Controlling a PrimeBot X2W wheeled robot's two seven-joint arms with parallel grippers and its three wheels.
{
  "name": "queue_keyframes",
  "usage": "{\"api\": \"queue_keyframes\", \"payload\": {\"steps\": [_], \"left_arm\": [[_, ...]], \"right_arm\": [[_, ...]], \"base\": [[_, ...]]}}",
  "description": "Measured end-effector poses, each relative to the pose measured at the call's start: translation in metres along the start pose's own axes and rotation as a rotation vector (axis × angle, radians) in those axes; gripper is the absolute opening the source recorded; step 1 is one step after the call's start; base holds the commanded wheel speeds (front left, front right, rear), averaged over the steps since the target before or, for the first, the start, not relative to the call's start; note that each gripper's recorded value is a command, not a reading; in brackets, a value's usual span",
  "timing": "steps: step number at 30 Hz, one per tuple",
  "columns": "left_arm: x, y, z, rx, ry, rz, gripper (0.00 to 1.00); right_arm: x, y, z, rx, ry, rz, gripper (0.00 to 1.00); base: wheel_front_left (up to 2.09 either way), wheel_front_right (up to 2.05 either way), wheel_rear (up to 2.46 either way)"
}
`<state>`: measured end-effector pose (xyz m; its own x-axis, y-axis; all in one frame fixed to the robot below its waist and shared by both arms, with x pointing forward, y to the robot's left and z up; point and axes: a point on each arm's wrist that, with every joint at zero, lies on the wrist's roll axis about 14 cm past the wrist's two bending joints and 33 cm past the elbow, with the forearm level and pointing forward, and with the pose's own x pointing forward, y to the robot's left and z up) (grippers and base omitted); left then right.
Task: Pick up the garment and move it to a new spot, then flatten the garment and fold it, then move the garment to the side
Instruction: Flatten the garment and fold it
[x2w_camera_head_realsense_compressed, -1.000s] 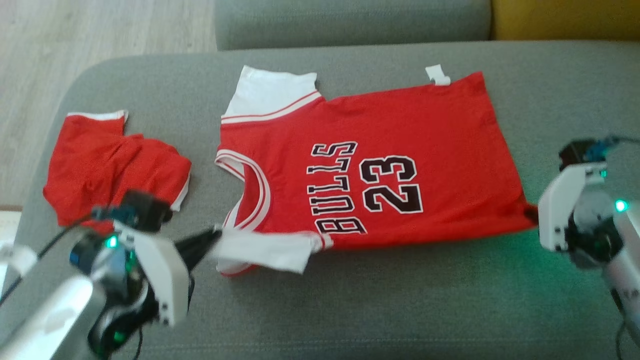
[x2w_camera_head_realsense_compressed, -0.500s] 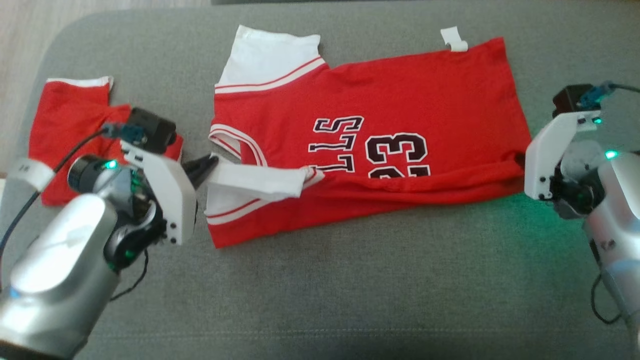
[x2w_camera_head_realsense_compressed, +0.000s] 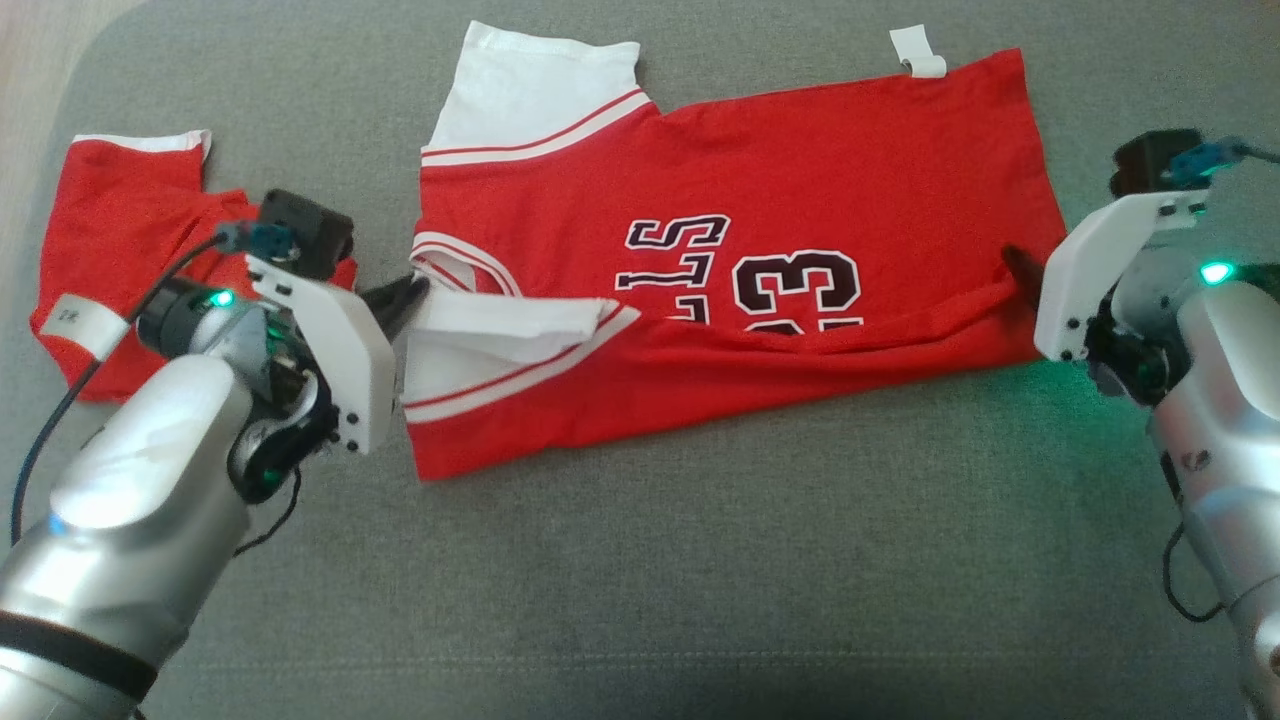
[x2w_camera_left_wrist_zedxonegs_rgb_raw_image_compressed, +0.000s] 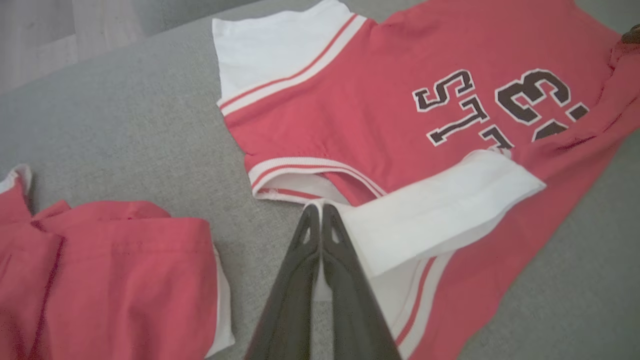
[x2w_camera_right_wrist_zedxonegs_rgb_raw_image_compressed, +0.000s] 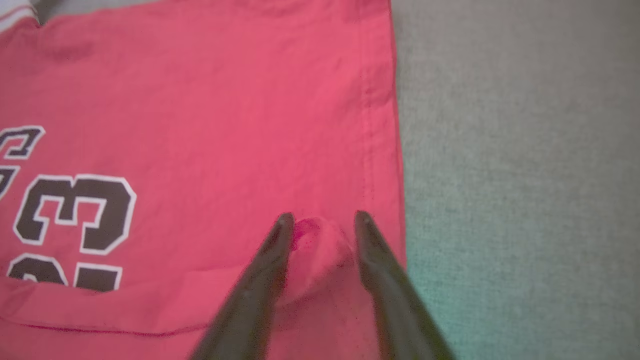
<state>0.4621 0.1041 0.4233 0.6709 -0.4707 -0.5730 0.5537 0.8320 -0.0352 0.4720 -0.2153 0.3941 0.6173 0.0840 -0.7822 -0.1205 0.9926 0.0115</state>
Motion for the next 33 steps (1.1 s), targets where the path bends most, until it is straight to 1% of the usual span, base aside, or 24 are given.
{"api": "queue_keyframes", "payload": {"steps": [1,4,7,10,12,15,18,20,23,25,27,28,30,33], "left_arm": [[0.0,0.002,0.003,-0.001,-0.015,0.006,1.0],[0.001,0.008,0.014,-0.008,-0.074,0.035,1.0],[-0.002,0.014,0.035,-0.032,-0.181,0.084,1.0],[-0.014,0.025,0.065,-0.088,-0.341,0.158,1.0],[-0.026,0.033,0.086,-0.135,-0.462,0.212,1.0],[-0.05,0.041,0.111,-0.226,-0.638,0.282,1.0],[-0.069,0.037,0.114,-0.322,-0.732,0.324,1.0],[-0.085,0.026,0.103,-0.403,-0.769,0.356,1.0],[-0.107,0.016,0.098,-0.448,-0.836,0.399,1.0],[-0.117,0.007,0.094,-0.445,-0.864,0.42,1.0],[-0.121,0.0,0.085,-0.458,-0.871,0.439,1.0],[-0.122,-0.005,0.079,-0.449,-0.864,0.448,1.0],[-0.122,-0.009,0.073,-0.435,-0.854,0.46,1.0],[-0.123,-0.013,0.052,-0.403,-0.808,0.503,1.0]], "right_arm": [[-0.001,-0.001,0.006,0.004,-0.029,-0.002,1.0],[-0.003,-0.003,0.02,0.03,-0.11,-0.006,1.0],[-0.011,-0.007,0.043,0.067,-0.255,-0.011,1.0],[-0.025,-0.006,0.071,0.081,-0.428,-0.009,1.0],[-0.038,0.001,0.089,0.09,-0.552,0.007,1.0],[-0.057,0.017,0.1,0.099,-0.701,0.041,1.0],[-0.07,0.028,0.09,0.118,-0.796,0.064,1.0],[-0.08,0.039,0.073,0.1,-0.846,0.076,1.0],[-0.092,0.044,0.063,0.102,-0.894,0.07,1.0],[-0.102,0.045,0.06,0.123,-0.933,0.06,1.0],[-0.11,0.05,0.055,0.102,-0.961,0.051,1.0],[-0.114,0.053,0.051,0.089,-0.969,0.046,1.0],[-0.116,0.055,0.045,0.072,-0.968,0.038,1.0],[-0.115,0.05,0.019,0.072,-0.933,-0.005,1.0]], "base": [[0.0,0.0,0.0],[0.0,0.0,0.0],[0.0,0.0,0.0],[0.0,0.0,0.0],[0.0,0.0,0.0],[0.0,0.0,0.0],[0.0,0.0,0.0],[0.0,0.0,0.0],[0.0,0.0,0.0],[0.0,0.0,0.0],[0.0,0.0,0.0],[0.0,0.0,0.0],[0.0,0.0,0.0],[0.0,0.0,0.0]]}}
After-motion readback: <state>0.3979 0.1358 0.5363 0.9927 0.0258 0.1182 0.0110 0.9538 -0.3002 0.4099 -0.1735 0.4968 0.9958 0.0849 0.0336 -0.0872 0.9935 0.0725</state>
